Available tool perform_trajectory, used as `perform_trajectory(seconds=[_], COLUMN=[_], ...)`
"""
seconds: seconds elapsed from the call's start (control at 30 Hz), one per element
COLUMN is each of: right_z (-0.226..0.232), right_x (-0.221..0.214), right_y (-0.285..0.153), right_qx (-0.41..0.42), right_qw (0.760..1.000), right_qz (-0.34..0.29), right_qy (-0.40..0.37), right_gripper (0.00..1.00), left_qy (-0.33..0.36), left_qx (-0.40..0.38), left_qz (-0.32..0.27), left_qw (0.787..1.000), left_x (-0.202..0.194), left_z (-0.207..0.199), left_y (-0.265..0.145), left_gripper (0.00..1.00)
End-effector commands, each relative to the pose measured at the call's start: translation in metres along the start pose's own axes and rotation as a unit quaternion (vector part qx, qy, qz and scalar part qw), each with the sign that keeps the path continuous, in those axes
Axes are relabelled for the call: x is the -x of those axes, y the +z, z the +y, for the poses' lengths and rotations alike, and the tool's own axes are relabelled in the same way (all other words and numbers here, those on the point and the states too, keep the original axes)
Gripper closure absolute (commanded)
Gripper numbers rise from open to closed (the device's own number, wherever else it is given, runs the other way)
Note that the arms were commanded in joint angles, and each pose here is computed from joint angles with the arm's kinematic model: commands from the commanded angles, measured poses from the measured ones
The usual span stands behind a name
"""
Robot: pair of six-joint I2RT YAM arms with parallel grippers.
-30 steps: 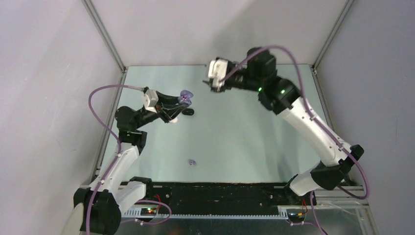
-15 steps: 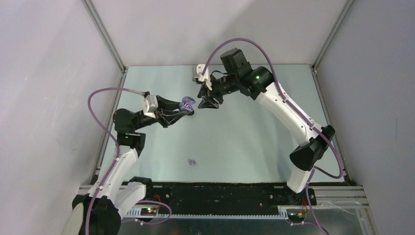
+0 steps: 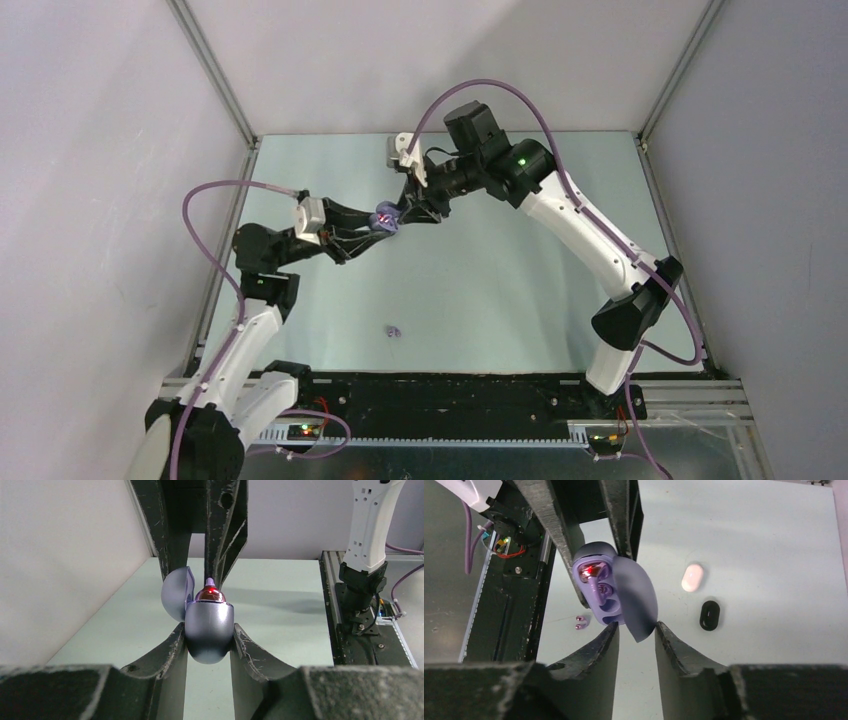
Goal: Insert the wireless bluetooth earbuds into the charging case
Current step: Adjust the charging case.
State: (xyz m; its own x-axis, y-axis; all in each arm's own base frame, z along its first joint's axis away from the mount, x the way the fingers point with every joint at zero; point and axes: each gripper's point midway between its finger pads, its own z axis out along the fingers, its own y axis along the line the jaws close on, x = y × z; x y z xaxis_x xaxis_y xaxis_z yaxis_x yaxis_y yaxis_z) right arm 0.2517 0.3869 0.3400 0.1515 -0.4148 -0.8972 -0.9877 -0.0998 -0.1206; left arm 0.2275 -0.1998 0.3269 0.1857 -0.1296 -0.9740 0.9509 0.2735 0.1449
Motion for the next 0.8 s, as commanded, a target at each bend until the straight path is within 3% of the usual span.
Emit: perform_trajectory(seconds=[0.0,0.2,0.23,0.27,0.37,0.43,0.53,0.77], right_z=[-0.002,-0.006,-0.007,-0.005,-0.007,-0.007,-0.008,-0.016], right_x=[0.016,0.01,0.006,0.005,-0.013,-0.023,-0.033,-0.04], right_y=[0.001,0.0,0.0,0.0,-0.003,-0.004,-0.006,-0.013], right_qx=[-0.006,-0.03,-0.04,-0.044,-0.072,-0.085,-0.097,-0.122], right_qw=[1.0,0.999,0.999,0.999,0.994,0.988,0.98,0.966], right_qz=[-0.024,-0.002,0.011,0.019,0.08,0.117,0.157,0.2], right_qy=[0.007,0.015,0.012,0.005,-0.029,-0.048,-0.075,-0.11], right_gripper=[0.67,0.89,0.9,0.92,0.96,0.98,0.99,1.0], left_qy=[0.023,0.012,0.0,-0.001,-0.015,-0.019,-0.025,-0.011], left_qx=[-0.002,0.027,0.037,0.05,0.059,0.061,0.043,0.019], left_qz=[-0.017,-0.017,-0.013,-0.012,0.012,0.039,0.092,0.116], left_qw=[1.0,0.999,0.999,0.999,0.998,0.997,0.995,0.993], left_x=[0.018,0.012,0.007,0.006,-0.009,-0.021,-0.044,-0.058], left_z=[-0.002,0.008,0.011,0.017,0.02,0.02,0.015,0.01], left_y=[0.004,0.006,0.006,0.006,0.004,0.002,-0.004,-0.007], left_gripper=[1.0,0.97,0.93,0.81,0.56,0.48,0.45,0.42])
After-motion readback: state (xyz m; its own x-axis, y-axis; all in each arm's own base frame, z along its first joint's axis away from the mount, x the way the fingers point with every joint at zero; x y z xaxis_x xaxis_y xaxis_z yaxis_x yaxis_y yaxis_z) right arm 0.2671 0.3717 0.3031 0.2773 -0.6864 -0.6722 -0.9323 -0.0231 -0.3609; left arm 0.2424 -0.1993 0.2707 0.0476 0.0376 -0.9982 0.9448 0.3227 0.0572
